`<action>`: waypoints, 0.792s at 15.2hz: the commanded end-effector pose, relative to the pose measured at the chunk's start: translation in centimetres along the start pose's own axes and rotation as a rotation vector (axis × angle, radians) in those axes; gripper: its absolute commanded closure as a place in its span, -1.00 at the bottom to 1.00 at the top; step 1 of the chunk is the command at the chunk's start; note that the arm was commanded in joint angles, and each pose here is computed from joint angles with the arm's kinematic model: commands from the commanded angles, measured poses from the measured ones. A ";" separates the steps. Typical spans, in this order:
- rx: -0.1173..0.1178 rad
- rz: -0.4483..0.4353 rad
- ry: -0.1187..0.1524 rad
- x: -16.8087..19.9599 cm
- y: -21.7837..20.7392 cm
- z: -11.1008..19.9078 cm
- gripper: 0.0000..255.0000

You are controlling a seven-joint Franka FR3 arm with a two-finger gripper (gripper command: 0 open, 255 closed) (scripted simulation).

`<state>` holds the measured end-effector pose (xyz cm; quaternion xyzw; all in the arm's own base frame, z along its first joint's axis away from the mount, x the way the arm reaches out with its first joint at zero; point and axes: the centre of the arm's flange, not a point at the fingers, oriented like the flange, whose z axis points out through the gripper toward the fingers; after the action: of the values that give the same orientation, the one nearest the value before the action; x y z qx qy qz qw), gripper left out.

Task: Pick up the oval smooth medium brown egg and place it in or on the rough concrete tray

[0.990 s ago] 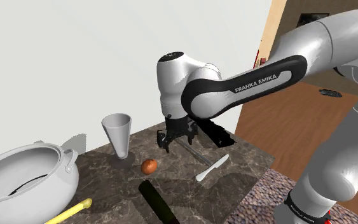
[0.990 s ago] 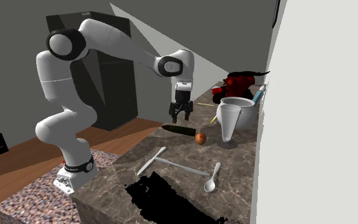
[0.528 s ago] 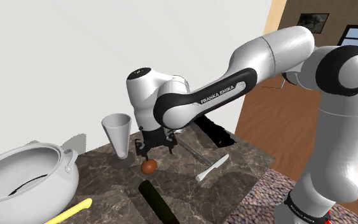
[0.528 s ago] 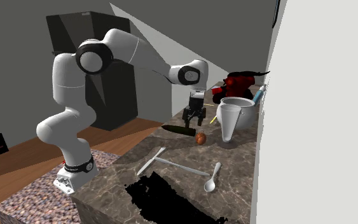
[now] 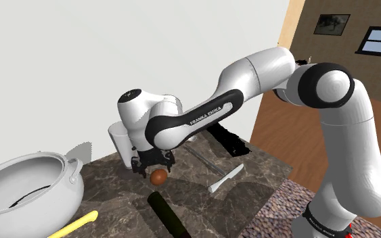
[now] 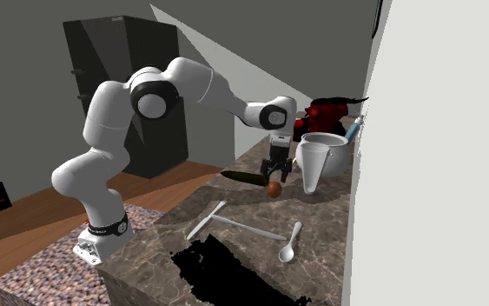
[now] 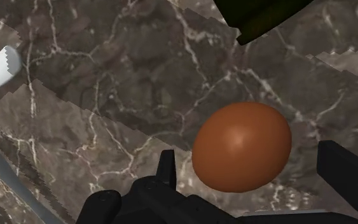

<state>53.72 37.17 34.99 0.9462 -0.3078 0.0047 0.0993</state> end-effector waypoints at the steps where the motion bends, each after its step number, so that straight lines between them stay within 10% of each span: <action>1: 0.000 0.001 0.000 0.0 -0.1 1.0 -1.00; 11: 0.000 0.001 0.000 0.0 -0.1 2.4 -1.00; 12: 0.000 0.001 0.000 0.0 -0.1 2.4 1.00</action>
<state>53.68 36.74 32.70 0.9460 -0.3084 0.0052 0.0993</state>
